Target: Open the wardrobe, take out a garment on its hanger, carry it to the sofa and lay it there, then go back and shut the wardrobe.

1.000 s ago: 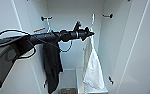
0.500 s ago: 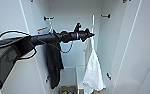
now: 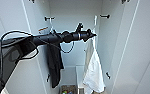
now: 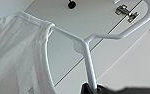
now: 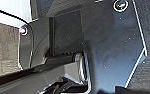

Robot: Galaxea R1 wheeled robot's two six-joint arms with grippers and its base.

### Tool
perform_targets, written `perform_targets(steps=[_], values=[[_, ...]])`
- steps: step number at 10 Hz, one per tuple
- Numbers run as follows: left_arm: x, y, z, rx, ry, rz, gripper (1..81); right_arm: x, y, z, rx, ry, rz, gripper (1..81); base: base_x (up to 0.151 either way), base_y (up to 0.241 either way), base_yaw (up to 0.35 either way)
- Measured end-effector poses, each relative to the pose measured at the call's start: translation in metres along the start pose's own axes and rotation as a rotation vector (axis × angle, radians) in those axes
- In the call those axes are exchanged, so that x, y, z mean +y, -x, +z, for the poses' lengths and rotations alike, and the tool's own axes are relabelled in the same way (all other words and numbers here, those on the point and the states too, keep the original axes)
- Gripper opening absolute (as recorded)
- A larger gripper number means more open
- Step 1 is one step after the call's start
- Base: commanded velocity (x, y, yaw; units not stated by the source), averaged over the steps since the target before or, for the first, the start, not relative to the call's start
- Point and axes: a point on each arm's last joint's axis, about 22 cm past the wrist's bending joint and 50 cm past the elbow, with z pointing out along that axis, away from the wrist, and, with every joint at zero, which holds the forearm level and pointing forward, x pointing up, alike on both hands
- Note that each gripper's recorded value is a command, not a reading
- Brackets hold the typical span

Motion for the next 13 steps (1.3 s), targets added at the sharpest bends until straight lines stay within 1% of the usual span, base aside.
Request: perform_targets(steps=[4,6,7,8,9,10,13], values=[[0.024,0.03,0.042,-0.054,0.037,0.008,1.0,0.0,-0.002,0.0,0.003,0.0,-0.001,81.1,0.0,0.0,0.0],[0.02,0.034,0.043,-0.057,0.036,-0.002,1.0,0.0,-0.004,0.0,0.004,0.0,-0.002,81.1,-0.081,0.0,0.0],[0.007,0.033,0.043,-0.053,0.022,-0.017,1.0,-0.001,-0.012,0.0,0.01,-0.001,-0.004,81.1,-0.087,0.0,0.0],[0.003,0.039,0.042,-0.059,0.017,-0.024,1.0,-0.001,-0.009,0.0,0.011,-0.001,-0.003,81.1,-0.103,0.0,0.0],[0.012,0.036,0.042,-0.054,0.031,-0.015,1.0,0.0,-0.001,0.0,0.002,0.0,0.001,81.1,-0.108,0.0,0.0],[0.014,0.039,0.044,-0.059,0.036,-0.016,1.0,0.001,0.002,0.0,-0.003,0.001,0.002,81.1,-0.116,0.0,0.0],[0.013,0.045,0.044,-0.07,0.035,-0.019,1.0,0.001,0.002,0.0,-0.002,0.002,0.001,81.1,-0.131,0.0,0.0]])
